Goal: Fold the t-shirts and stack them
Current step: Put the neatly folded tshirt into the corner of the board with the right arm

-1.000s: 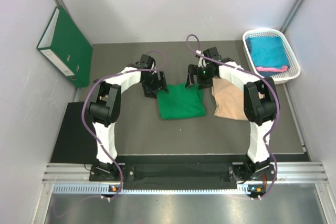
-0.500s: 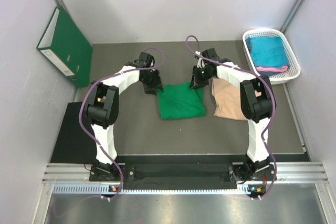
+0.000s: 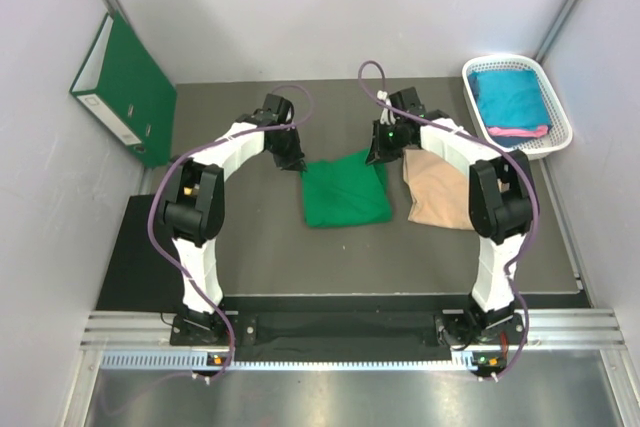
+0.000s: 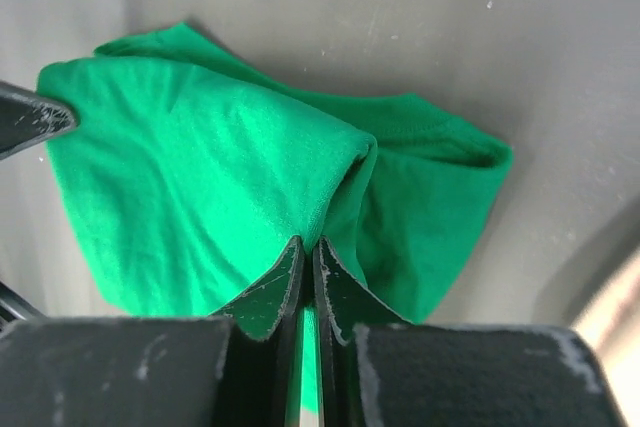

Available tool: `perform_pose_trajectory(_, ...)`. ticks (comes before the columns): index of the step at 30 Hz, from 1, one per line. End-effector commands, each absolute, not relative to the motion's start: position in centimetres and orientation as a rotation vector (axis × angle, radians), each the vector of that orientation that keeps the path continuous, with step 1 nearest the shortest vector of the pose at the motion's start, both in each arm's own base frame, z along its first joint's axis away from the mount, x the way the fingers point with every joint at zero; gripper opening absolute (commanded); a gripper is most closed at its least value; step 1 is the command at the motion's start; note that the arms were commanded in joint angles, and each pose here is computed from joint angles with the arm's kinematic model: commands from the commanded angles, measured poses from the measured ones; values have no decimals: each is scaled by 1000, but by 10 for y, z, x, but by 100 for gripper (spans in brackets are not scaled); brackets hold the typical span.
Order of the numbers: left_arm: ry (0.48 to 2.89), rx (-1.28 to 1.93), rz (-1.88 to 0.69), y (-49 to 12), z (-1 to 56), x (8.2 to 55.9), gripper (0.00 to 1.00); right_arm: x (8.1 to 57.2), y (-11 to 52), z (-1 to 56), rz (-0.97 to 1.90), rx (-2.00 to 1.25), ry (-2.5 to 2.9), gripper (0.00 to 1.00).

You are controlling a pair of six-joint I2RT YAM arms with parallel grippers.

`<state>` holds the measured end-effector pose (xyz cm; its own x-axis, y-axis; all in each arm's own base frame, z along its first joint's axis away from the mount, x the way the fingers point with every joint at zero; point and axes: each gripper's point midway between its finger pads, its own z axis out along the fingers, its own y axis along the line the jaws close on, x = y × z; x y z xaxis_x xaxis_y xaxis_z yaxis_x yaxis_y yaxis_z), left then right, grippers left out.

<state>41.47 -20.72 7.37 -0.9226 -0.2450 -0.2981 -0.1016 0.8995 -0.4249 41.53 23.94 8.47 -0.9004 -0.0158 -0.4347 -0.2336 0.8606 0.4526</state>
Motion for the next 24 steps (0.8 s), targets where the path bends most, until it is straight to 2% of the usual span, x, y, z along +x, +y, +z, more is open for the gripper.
perform_pose_trajectory(1, 2608, -228, -655, -215, 115, 431, 0, 417, 233, 135, 672, -214, 2493, 2)
perform_pose_trajectory(8, 2569, -217, -702, -221, 131, 437, 0, 403, 216, 147, 588, -193, 2512, 0)
perform_pose_trajectory(17, 2631, -240, -683, -225, 100, 444, 0, 401, 202, 76, 501, -122, 2646, 0)
perform_pose_trajectory(20, 2645, -244, -670, -224, 93, 446, 0, 413, 204, 70, 485, -102, 2634, 2)
perform_pose_trajectory(21, 2657, -248, -659, -223, 91, 445, 12, 419, 205, 74, 477, -99, 2611, 6)
perform_pose_trajectory(22, 2659, -251, -650, -222, 92, 445, 51, 422, 204, 77, 470, -90, 2600, 9)
perform_pose_trajectory(23, 2666, -261, -622, -218, 91, 445, 64, 425, 200, 86, 443, -81, 2576, 14)
perform_pose_trajectory(24, 2673, -264, -602, -216, 92, 443, 71, 426, 198, 92, 430, -76, 2563, 37)
